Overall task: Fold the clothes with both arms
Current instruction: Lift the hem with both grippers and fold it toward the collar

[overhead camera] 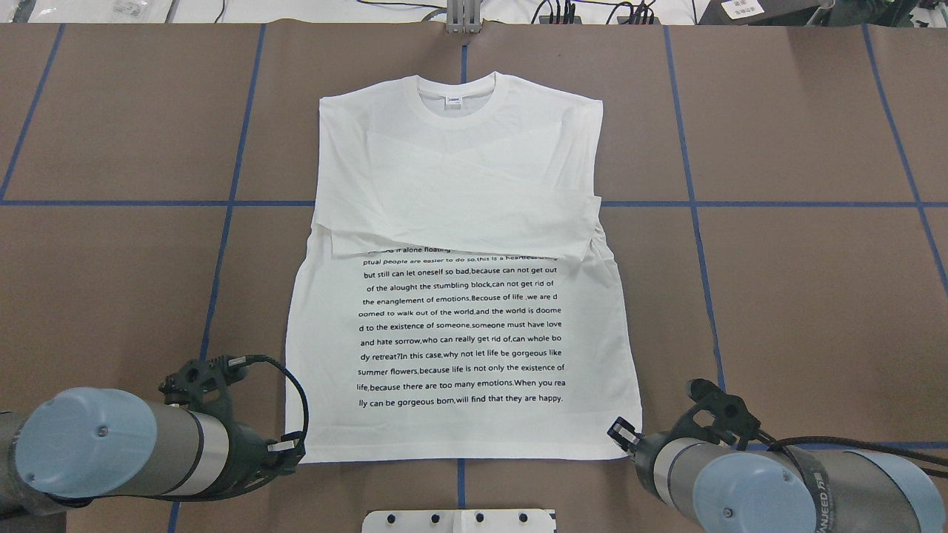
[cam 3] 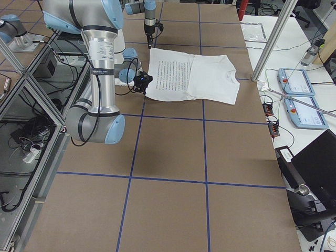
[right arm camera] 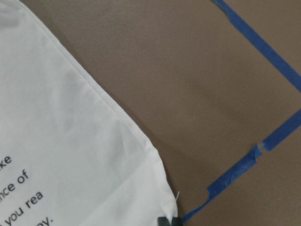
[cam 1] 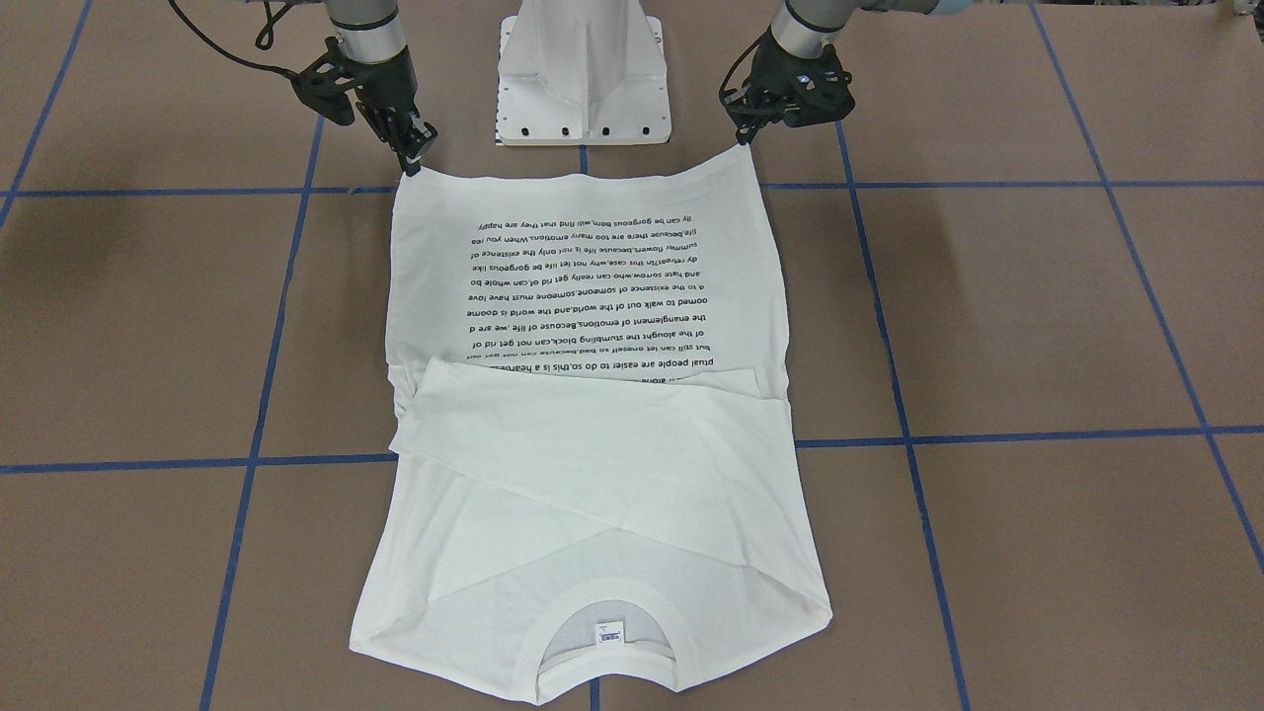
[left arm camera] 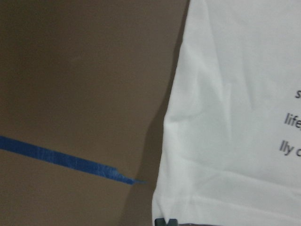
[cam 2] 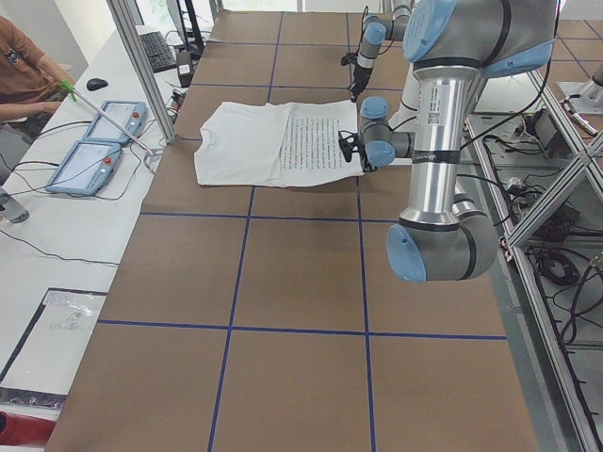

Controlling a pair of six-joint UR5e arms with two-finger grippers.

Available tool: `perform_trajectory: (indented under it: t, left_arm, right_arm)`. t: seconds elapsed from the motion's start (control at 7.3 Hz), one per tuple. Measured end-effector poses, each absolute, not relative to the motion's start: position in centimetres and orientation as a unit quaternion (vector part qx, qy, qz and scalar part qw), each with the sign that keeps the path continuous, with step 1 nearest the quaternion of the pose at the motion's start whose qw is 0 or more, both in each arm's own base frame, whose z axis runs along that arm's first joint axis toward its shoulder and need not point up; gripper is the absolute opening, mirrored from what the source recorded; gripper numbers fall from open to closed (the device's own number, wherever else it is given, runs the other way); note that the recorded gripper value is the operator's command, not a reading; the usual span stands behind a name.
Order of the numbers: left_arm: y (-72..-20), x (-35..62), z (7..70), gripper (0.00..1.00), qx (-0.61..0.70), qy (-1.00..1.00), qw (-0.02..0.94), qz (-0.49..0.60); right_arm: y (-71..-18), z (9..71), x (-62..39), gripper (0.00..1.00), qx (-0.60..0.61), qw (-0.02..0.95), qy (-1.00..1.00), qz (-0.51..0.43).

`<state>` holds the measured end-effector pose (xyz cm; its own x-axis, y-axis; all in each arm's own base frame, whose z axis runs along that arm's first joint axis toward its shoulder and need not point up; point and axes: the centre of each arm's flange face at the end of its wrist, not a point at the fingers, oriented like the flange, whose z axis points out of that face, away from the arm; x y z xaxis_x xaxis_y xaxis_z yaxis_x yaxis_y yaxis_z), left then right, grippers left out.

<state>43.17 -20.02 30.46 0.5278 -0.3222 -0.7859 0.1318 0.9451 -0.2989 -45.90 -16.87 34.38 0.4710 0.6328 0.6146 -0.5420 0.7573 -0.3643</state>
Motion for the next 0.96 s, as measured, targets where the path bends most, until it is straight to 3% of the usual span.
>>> perform_trajectory:
  t: [0.55,0.96]
  left_arm:
    - [-18.4,41.6,27.9,0.00,-0.124,0.483,0.855,-0.141]
    - [-20.6,38.7,24.0,0.00,-0.100,0.528,0.831,-0.145]
  right_arm:
    - [-13.2,33.5,-42.7,0.00,-0.078,0.863,-0.389,0.312]
    - [-18.5,31.8,-40.0,0.00,-0.053,0.837,-0.411,0.357]
